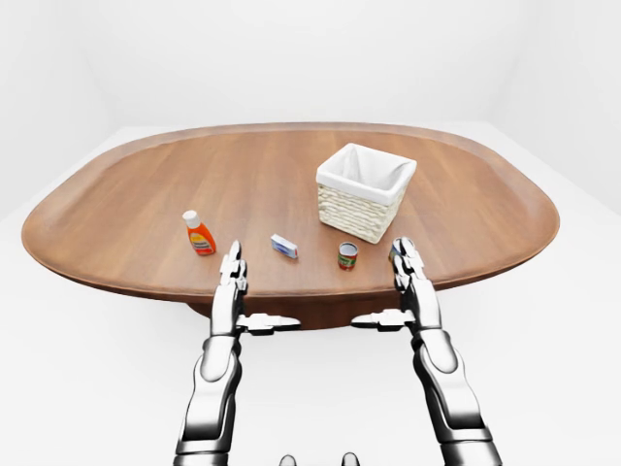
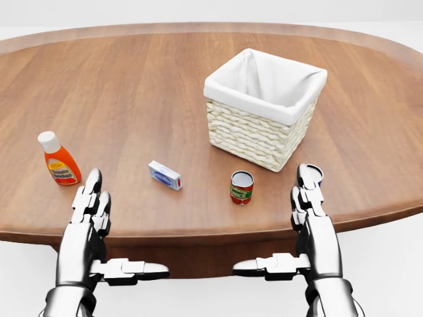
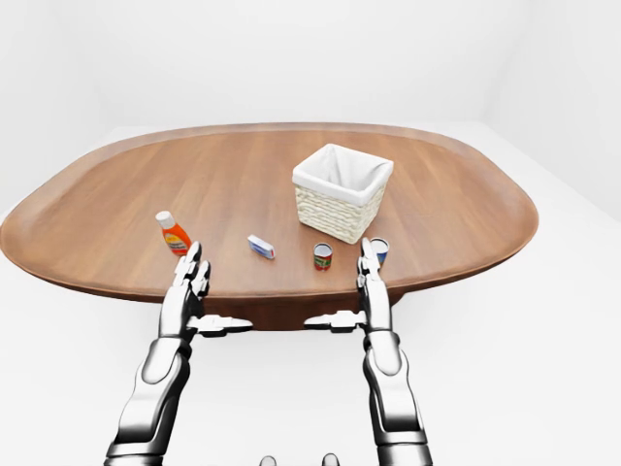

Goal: Pick up the ketchup, and put it in the basket.

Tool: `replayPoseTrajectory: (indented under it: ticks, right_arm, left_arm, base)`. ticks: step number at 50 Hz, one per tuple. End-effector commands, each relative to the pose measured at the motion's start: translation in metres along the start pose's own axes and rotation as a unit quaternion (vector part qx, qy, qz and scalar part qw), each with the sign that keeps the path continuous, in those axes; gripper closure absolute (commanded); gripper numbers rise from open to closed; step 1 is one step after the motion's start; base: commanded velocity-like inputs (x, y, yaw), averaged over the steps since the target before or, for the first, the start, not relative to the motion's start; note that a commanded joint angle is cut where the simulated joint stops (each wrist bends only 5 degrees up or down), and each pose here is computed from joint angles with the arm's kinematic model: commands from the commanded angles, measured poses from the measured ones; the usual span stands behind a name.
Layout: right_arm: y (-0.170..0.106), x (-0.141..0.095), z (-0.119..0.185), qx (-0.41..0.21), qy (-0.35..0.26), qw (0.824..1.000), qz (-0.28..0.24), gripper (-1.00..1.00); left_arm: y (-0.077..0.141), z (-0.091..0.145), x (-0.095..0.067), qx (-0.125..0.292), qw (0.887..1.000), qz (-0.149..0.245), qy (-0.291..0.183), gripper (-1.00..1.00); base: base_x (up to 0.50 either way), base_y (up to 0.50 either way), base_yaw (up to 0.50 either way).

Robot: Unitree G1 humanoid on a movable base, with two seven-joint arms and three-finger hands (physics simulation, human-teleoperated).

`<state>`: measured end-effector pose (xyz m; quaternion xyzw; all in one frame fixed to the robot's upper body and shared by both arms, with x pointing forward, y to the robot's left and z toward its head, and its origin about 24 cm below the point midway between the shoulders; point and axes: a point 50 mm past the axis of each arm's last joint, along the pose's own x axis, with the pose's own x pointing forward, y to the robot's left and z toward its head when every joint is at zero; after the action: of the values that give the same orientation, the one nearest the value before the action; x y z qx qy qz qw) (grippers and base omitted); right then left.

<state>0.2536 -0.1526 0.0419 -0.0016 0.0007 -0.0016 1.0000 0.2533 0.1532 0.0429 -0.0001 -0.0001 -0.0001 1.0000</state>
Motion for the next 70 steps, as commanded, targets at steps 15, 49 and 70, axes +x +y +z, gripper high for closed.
replayPoseTrajectory:
  ticks: [15,49,70]
  right_arm:
    - [-0.003,-0.005,0.007,-0.013,0.000,1.000,-0.001,-1.00]
    - [0.012,-0.039,0.049,-0.052,-0.083,0.995,0.002,-1.00]
    - [0.012,-0.042,0.051,-0.049,-0.086,0.995,0.003,-1.00]
  left_arm:
    - [0.007,0.012,-0.009,0.000,1.000,-0.002,-0.008,-1.00]
    - [0.017,0.054,-0.045,0.003,0.996,-0.001,-0.091,-1.00]
    - [0.020,0.062,-0.050,-0.003,0.994,0.000,-0.109,-1.00]
  base:
    - [0.00,0.00,0.00]
    - [0.00,0.00,0.00]
    - [0.00,0.00,0.00]
